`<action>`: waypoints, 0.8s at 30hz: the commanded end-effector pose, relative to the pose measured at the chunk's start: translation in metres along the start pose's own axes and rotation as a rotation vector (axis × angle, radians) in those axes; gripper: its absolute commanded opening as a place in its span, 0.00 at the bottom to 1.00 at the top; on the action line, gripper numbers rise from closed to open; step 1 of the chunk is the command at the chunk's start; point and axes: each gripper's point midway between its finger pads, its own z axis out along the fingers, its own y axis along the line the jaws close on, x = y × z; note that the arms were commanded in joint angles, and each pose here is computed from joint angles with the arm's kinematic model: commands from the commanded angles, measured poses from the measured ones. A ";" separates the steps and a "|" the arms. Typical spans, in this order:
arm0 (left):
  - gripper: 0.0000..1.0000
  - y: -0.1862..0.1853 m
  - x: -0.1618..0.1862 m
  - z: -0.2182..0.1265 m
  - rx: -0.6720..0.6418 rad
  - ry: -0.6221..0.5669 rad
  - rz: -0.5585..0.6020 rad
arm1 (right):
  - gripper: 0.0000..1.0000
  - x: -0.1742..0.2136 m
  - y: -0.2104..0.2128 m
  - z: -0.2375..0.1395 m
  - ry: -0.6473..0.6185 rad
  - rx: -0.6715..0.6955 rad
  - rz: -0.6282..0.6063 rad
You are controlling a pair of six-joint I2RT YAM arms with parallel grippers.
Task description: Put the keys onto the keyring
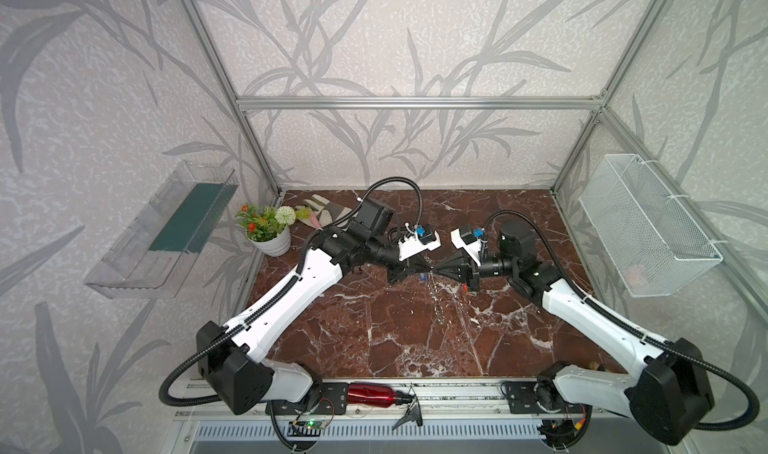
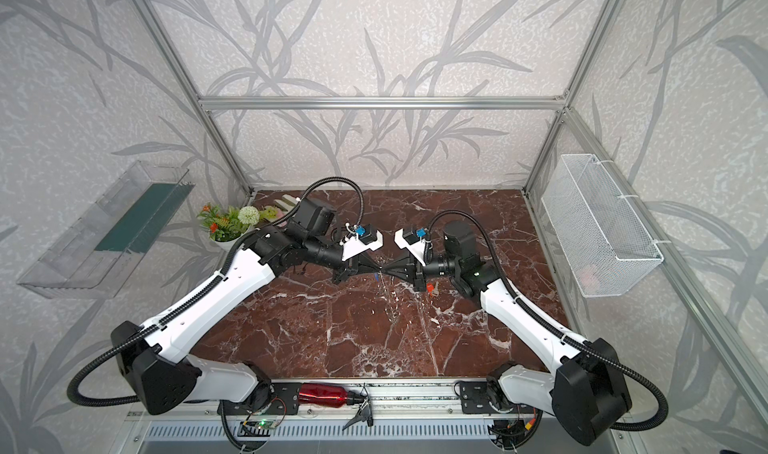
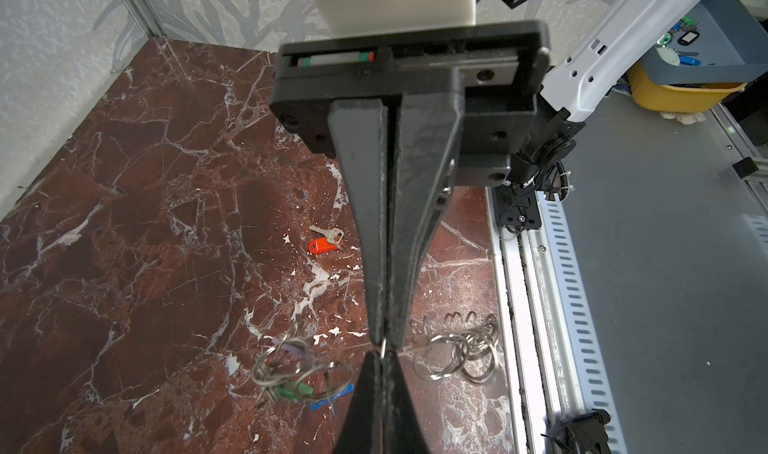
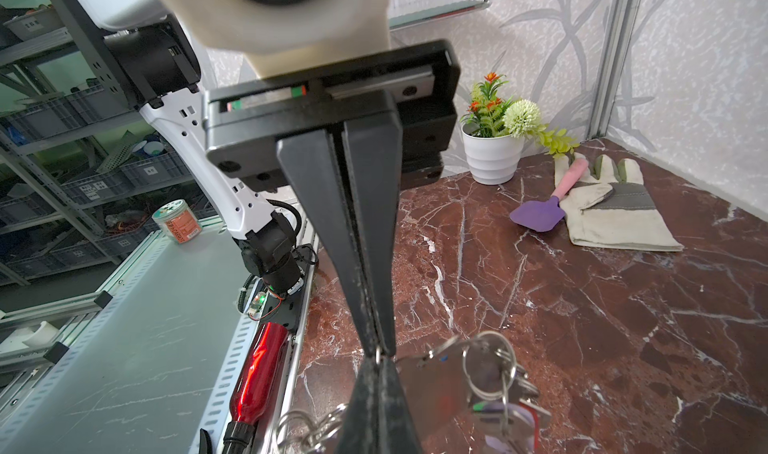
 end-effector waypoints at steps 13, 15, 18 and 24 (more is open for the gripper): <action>0.00 0.000 -0.019 0.002 -0.049 -0.181 -0.085 | 0.10 -0.020 -0.003 -0.003 -0.051 0.036 -0.053; 0.00 0.000 -0.020 0.001 -0.056 -0.204 -0.089 | 0.16 -0.021 -0.004 -0.003 -0.052 0.038 -0.046; 0.00 0.000 -0.020 0.000 -0.062 -0.221 -0.105 | 0.25 -0.024 -0.005 -0.005 -0.063 0.050 -0.036; 0.00 0.005 -0.028 -0.007 -0.119 -0.303 -0.127 | 0.36 -0.038 -0.027 -0.026 -0.141 0.194 0.007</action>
